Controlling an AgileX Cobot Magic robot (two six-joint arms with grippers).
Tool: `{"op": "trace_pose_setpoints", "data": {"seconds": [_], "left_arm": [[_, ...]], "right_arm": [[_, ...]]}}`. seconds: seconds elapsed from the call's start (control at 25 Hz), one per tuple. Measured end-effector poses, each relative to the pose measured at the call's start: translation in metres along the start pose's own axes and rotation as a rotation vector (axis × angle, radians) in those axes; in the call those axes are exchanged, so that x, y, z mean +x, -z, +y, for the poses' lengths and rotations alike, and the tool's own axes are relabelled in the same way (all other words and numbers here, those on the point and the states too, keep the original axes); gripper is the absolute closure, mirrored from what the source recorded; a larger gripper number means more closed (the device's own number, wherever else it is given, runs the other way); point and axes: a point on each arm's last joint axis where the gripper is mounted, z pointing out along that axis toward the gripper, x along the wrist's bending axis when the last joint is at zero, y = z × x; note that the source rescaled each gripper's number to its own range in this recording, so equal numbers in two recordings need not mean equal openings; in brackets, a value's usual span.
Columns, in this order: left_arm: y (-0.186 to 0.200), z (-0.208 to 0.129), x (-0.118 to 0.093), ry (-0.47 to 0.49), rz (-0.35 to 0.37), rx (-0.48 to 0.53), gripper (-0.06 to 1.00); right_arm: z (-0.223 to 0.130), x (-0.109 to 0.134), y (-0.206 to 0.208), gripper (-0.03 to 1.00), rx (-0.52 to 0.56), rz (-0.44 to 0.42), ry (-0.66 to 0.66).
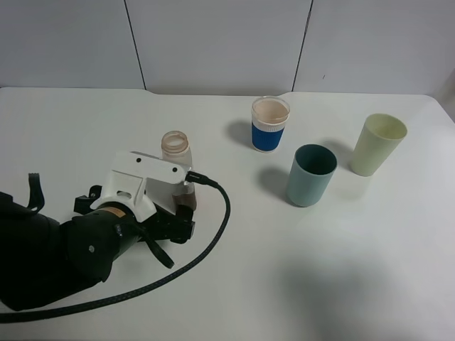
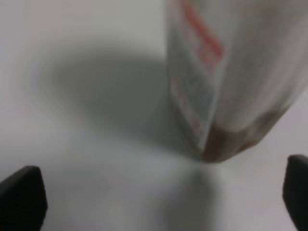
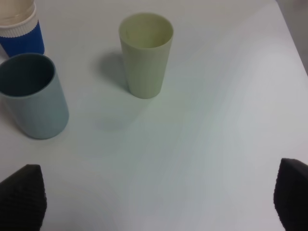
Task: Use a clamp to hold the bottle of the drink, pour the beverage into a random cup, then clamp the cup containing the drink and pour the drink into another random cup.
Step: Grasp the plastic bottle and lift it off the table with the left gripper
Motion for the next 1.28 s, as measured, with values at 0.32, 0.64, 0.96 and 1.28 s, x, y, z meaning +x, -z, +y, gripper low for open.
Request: {"op": "trace_pose_setpoints", "data": {"seconds": [0.32,0.64,0.96,1.28], "left_arm": [[-0.001,0.009,-0.013,0.069,-0.027,0.029,-0.06],[-0.001,0.009,-0.012,0.154,-0.018,0.037,-0.06],[-0.001,0.019,-0.019,0.197,-0.034,0.0,-0.06],[-0.011,0.015,-0.021,0.222,-0.011,-0.062,-0.06]], "right_arm": [[0.0,0.0,0.0,0.16,0.0,0.0,0.0],[0.0,0.0,0.0,0.16,0.0,0.0,0.0],[0.0,0.0,0.0,0.16,0.0,0.0,0.0],[0.0,0.0,0.0,0.16,0.0,0.0,0.0]]}}
